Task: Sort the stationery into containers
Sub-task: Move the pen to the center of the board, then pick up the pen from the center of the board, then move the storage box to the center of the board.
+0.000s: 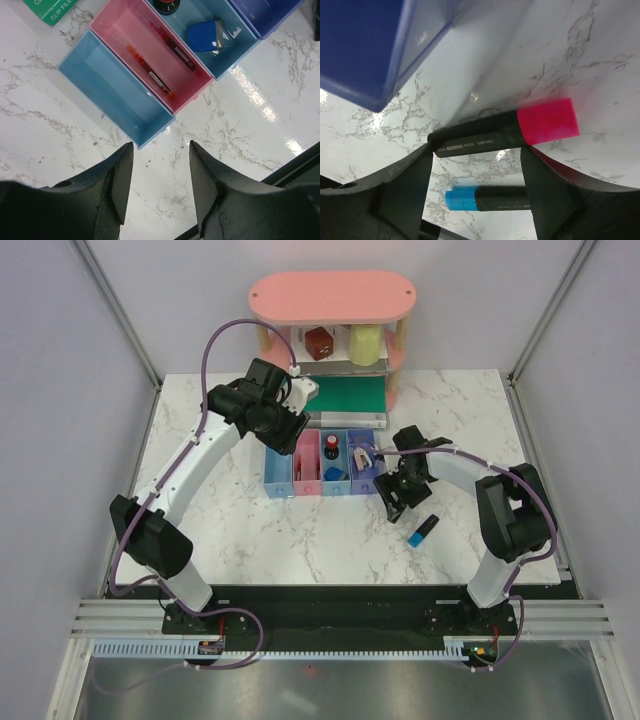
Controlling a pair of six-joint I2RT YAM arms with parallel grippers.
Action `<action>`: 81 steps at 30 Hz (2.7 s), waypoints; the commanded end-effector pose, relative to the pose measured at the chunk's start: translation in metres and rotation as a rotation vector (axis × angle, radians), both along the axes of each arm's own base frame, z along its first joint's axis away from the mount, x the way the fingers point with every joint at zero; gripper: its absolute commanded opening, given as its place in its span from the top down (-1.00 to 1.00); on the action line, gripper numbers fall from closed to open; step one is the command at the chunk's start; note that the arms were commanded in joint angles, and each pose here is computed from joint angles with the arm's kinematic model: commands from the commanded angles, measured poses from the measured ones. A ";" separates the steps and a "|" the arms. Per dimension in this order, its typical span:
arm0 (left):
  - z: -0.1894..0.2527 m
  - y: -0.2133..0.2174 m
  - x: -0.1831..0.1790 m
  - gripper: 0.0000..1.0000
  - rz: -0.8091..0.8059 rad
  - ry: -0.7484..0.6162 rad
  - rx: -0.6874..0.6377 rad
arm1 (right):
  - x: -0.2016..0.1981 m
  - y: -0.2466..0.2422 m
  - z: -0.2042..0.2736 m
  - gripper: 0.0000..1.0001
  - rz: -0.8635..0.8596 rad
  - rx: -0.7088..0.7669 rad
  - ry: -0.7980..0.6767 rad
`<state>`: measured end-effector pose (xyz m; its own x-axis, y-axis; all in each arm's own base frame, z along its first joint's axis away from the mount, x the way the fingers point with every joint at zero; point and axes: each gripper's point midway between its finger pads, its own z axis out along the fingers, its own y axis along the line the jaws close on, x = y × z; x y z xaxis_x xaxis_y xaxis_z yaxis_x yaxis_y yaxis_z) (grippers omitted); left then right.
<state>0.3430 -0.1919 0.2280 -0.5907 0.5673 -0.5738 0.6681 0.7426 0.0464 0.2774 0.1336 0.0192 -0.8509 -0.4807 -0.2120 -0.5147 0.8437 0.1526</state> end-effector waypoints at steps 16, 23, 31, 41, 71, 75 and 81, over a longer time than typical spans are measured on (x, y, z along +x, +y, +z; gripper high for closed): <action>0.008 0.014 -0.012 -0.11 -0.022 -0.035 0.025 | 0.041 0.025 0.009 -0.80 -0.047 0.094 -0.082; 0.011 0.015 -0.013 -0.11 -0.023 -0.044 0.024 | 0.048 0.015 -0.002 -0.09 -0.067 0.032 -0.095; 0.002 0.021 -0.016 -0.12 -0.024 -0.038 0.054 | 0.046 -0.001 -0.017 0.46 -0.069 -0.028 -0.109; -0.051 0.096 0.019 -0.10 0.206 0.017 0.104 | 0.051 -0.023 0.011 1.00 -0.077 -0.043 -0.171; -0.133 0.101 0.086 -0.03 0.273 0.072 0.100 | 0.094 0.052 0.200 1.00 0.115 0.361 -0.427; -0.131 0.084 0.080 -0.02 0.227 0.081 0.062 | 0.098 0.071 0.200 1.00 0.149 0.392 -0.424; -0.139 0.054 0.066 -0.03 0.150 0.106 0.071 | 0.112 0.094 0.212 1.00 0.192 0.434 -0.454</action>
